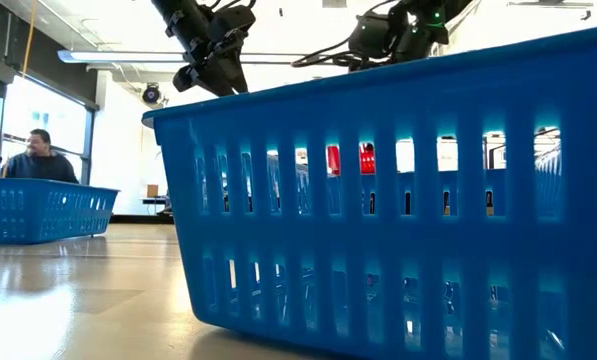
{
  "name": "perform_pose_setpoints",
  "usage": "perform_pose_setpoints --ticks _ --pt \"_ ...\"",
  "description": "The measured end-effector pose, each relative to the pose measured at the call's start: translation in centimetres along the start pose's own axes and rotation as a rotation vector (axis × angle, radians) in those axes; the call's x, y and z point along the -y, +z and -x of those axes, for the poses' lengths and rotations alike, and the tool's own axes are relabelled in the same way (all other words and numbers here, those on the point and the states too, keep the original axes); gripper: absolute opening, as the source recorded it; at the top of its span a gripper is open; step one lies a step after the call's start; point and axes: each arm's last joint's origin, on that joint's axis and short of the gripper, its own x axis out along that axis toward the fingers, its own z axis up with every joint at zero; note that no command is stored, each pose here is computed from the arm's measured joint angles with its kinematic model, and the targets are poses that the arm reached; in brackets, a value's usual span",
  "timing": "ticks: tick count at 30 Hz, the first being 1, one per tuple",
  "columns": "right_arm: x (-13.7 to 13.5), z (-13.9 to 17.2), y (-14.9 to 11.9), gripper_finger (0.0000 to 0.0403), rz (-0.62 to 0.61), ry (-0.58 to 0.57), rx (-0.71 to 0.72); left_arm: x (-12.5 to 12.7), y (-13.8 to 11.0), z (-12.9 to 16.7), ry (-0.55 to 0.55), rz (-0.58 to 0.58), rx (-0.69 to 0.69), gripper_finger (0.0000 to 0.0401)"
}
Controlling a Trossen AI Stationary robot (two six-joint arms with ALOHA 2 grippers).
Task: Stack baskets on shelf by color
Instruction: Stack the top red bin on the other red bin on the shelf, then stack the bottom blue bin on the other blue bin on the shelf
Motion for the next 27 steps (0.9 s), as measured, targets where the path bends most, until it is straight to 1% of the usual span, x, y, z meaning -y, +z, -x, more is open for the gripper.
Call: perform_pose_setpoints --ticks 5,13,18,23,27 --pt "0.2 0.0 0.0 0.0006 0.026 -0.046 -0.009 0.0 0.0 0.0 0.000 0.000 0.000 0.0131" --pt "0.3 0.0 0.2 0.0071 0.033 -0.063 0.002 0.0 0.0 0.0 0.001 0.004 0.000 0.0131" --pt "0.2 0.4 0.1 0.0093 0.032 -0.063 0.000 0.0 0.0 0.0 0.002 0.004 0.000 0.0131" --pt "-0.1 1.9 -0.2 0.0096 -0.025 -0.066 0.018 0.0 0.0 0.0 0.002 0.004 0.000 0.0131" --pt "-1.1 3.5 -0.4 0.0096 -0.100 -0.028 0.039 0.0 0.0 0.0 0.002 0.002 0.000 0.0131"
